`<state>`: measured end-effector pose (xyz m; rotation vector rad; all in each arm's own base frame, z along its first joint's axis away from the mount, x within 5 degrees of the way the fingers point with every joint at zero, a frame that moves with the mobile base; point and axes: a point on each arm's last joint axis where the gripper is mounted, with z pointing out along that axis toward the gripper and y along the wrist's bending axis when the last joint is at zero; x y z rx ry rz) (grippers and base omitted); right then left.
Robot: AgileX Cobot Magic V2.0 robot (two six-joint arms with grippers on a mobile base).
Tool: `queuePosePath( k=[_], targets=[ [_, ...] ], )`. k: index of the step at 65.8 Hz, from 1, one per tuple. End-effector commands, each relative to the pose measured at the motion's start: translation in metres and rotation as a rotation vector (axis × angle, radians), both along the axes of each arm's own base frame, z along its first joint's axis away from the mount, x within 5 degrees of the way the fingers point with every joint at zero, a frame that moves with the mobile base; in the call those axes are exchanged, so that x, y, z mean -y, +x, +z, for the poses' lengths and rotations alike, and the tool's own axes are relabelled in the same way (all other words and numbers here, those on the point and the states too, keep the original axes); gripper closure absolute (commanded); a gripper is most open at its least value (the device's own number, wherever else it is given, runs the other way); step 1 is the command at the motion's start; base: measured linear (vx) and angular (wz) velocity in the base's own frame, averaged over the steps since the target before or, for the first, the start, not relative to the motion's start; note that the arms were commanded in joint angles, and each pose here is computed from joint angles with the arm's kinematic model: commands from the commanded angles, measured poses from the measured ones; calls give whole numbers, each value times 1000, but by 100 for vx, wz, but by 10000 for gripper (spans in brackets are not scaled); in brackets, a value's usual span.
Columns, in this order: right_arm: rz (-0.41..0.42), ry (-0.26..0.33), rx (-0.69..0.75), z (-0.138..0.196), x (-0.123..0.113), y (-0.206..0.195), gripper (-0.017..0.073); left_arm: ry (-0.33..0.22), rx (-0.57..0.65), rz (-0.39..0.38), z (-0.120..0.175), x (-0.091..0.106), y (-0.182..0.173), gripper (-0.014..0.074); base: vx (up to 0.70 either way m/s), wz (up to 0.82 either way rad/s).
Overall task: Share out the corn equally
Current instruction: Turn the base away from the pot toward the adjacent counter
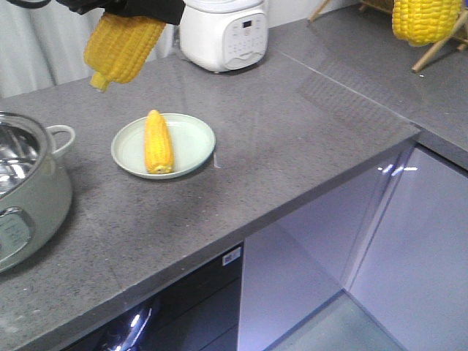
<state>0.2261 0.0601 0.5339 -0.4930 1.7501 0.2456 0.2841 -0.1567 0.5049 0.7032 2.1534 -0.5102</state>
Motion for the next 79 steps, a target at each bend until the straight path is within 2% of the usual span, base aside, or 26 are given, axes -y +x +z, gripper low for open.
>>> queuePosePath(
  k=[1, 79],
  targets=[
    [-21, 42, 109, 19, 4, -10, 566, -64, 69, 0, 22, -5, -16, 600, -4, -30],
    [-21, 42, 109, 19, 4, -10, 566, -64, 69, 0, 22, -5, -16, 600, -5, -32]
  ],
)
